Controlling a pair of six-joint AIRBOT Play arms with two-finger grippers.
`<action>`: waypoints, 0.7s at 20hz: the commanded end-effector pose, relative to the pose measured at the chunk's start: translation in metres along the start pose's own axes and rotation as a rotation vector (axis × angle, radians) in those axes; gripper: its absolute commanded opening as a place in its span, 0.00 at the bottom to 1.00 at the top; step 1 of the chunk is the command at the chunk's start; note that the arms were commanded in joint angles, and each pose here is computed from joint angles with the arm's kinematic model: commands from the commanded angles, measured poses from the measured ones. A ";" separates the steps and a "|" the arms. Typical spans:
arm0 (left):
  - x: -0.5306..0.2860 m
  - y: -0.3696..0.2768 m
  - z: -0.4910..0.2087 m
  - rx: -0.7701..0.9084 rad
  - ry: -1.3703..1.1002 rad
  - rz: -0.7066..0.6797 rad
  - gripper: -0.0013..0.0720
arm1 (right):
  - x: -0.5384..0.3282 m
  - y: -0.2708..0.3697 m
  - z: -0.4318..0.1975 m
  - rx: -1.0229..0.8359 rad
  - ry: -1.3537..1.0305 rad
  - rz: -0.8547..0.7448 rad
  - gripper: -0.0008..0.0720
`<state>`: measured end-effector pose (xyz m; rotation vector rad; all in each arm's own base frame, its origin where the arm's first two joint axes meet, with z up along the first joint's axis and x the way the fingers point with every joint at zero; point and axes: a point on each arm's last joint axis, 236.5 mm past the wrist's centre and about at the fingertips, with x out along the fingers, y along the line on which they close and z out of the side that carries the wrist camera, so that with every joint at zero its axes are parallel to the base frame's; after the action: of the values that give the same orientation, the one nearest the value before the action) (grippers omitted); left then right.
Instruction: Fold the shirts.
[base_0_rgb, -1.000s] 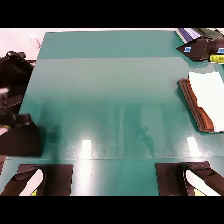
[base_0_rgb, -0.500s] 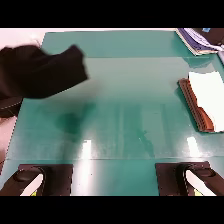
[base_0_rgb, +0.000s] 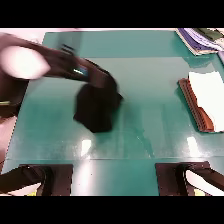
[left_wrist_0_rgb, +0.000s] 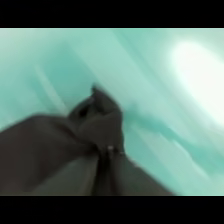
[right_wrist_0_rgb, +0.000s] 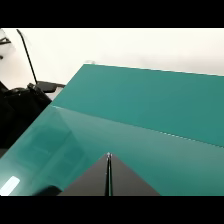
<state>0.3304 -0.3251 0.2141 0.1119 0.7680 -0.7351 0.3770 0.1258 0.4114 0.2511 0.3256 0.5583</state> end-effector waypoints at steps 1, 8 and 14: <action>0.087 -0.074 -0.028 0.037 0.082 -0.169 0.88 | 0.006 0.003 -0.003 -0.021 0.075 0.024 0.04; 0.060 0.112 -0.028 -0.247 0.128 0.080 0.89 | 0.007 0.002 -0.012 -0.029 0.125 0.026 0.04; 0.074 0.216 -0.154 -0.586 0.331 0.153 0.89 | 0.007 0.003 -0.013 -0.029 0.127 0.027 0.04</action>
<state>0.4256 -0.1888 0.0668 -0.1299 1.1299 -0.3931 0.3775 0.1331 0.3997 0.1949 0.4318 0.6037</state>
